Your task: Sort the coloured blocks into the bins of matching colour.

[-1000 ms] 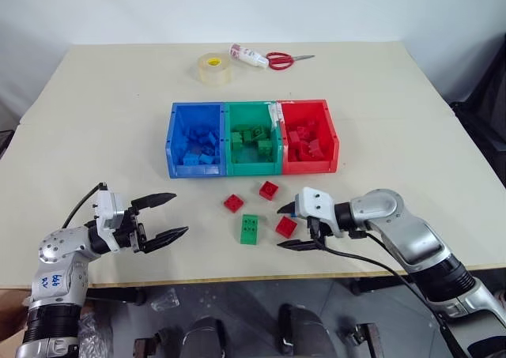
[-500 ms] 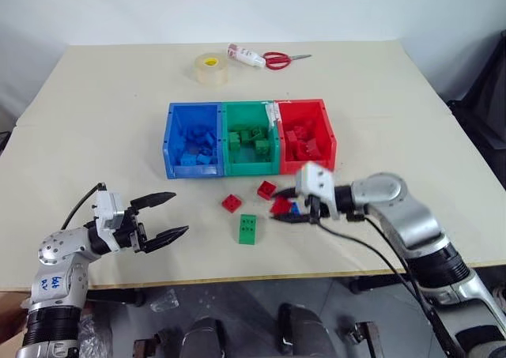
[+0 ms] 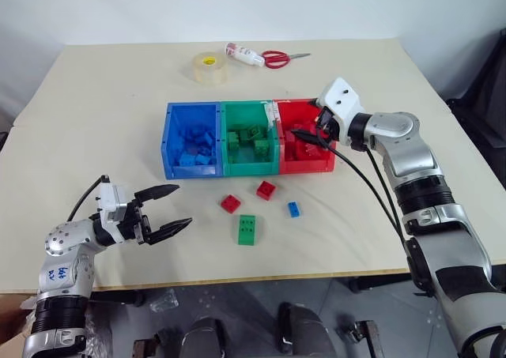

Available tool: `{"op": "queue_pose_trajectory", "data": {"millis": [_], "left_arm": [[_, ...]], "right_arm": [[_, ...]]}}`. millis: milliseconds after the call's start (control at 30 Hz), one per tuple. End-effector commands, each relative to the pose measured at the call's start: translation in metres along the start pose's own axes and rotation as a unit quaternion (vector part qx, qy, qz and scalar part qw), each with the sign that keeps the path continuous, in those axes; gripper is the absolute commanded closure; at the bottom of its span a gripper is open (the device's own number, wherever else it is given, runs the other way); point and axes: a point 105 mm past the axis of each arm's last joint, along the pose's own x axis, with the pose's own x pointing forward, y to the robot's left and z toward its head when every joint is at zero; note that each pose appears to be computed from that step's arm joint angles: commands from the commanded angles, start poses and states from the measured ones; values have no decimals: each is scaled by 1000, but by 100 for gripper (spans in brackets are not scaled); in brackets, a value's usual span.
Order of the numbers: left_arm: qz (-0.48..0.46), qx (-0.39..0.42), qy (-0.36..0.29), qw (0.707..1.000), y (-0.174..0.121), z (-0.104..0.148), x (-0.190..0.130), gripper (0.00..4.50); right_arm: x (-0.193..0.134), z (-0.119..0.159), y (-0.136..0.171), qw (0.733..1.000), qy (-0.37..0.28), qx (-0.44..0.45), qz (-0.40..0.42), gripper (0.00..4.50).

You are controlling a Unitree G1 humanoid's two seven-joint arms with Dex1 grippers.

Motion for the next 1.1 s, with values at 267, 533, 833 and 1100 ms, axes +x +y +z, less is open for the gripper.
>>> {"op": "queue_pose_trajectory", "data": {"millis": [267, 533, 833, 1100], "left_arm": [[-6, 9, -5, 1000, 0, 3, -3, 0], [-4, 8, 5, 1000, 3, 0, -12, 0], [-4, 8, 10, 1000, 6, 0, -16, 0], [-11, 12, 5, 1000, 2, 2, -10, 0]], "right_arm": [[-58, 14, 43, 988, -63, 1, 142, 4], [-159, -34, 74, 982, 51, 66, 168, 4], [-190, -46, 91, 979, 102, 96, 147, 4], [-120, -31, 111, 978, 46, 93, 181, 4]]}}
